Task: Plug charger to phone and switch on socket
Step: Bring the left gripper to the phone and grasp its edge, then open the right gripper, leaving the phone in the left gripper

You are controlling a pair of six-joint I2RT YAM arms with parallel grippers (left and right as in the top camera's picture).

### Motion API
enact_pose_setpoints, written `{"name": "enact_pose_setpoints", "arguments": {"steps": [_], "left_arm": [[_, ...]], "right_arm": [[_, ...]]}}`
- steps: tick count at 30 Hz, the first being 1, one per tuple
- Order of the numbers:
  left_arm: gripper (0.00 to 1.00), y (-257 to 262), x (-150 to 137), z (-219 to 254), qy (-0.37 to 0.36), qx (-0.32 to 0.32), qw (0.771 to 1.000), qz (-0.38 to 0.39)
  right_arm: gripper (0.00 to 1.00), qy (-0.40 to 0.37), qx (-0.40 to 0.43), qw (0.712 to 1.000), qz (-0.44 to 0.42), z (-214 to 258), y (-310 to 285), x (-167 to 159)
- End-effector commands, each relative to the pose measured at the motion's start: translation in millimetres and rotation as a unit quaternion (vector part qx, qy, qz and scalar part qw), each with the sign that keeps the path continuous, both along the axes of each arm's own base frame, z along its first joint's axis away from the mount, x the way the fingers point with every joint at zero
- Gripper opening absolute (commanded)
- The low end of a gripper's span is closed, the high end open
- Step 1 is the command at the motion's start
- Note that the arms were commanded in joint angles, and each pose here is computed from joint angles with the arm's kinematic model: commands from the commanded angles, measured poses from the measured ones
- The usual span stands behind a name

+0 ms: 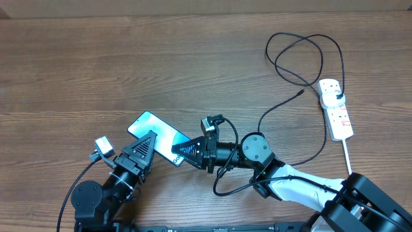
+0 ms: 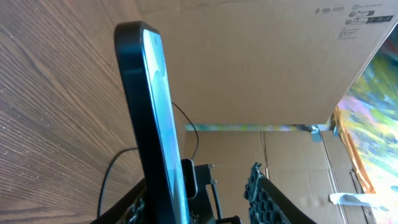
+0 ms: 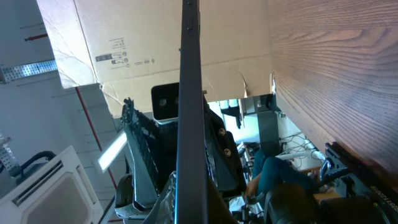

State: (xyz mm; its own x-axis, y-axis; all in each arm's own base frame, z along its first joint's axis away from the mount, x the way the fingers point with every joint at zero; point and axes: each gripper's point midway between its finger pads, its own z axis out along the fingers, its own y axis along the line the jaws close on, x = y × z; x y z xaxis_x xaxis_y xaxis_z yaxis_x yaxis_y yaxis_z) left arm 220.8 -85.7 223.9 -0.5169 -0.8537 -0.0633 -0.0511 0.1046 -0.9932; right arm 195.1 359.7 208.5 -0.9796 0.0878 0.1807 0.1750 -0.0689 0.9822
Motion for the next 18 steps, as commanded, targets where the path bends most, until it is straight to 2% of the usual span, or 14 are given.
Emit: {"name": "enact_pose_setpoints", "arguments": {"steps": [1, 5, 9, 10, 13, 18], "left_arm": [[0.39, 3, 1, 3, -0.007, 0.003, 1.0, 0.01], [0.35, 4, 1, 0, 0.002, -0.002, 1.0, 0.014], [0.27, 4, 1, 0, 0.003, -0.002, 1.0, 0.014], [0.24, 4, 1, 0, 0.003, -0.002, 1.0, 0.014], [0.04, 4, 1, -1, 0.004, -0.002, 1.0, 0.012], [0.04, 3, -1, -10, 0.025, -0.003, 1.0, 0.009]], "right_arm": [[0.04, -0.035, 0.013, 0.999, 0.007, 14, 3, -10], [0.04, -0.052, 0.012, 0.999, 0.007, 14, 7, -15], [0.04, -0.066, 0.012, 0.998, 0.008, 14, 10, -19], [0.04, -0.066, 0.011, 0.998, 0.008, 14, 10, -19], [0.04, -0.069, 0.011, 0.998, 0.008, 14, 10, -19], [0.04, -0.066, -0.006, 0.998, 0.014, 5, 11, -20]]}}
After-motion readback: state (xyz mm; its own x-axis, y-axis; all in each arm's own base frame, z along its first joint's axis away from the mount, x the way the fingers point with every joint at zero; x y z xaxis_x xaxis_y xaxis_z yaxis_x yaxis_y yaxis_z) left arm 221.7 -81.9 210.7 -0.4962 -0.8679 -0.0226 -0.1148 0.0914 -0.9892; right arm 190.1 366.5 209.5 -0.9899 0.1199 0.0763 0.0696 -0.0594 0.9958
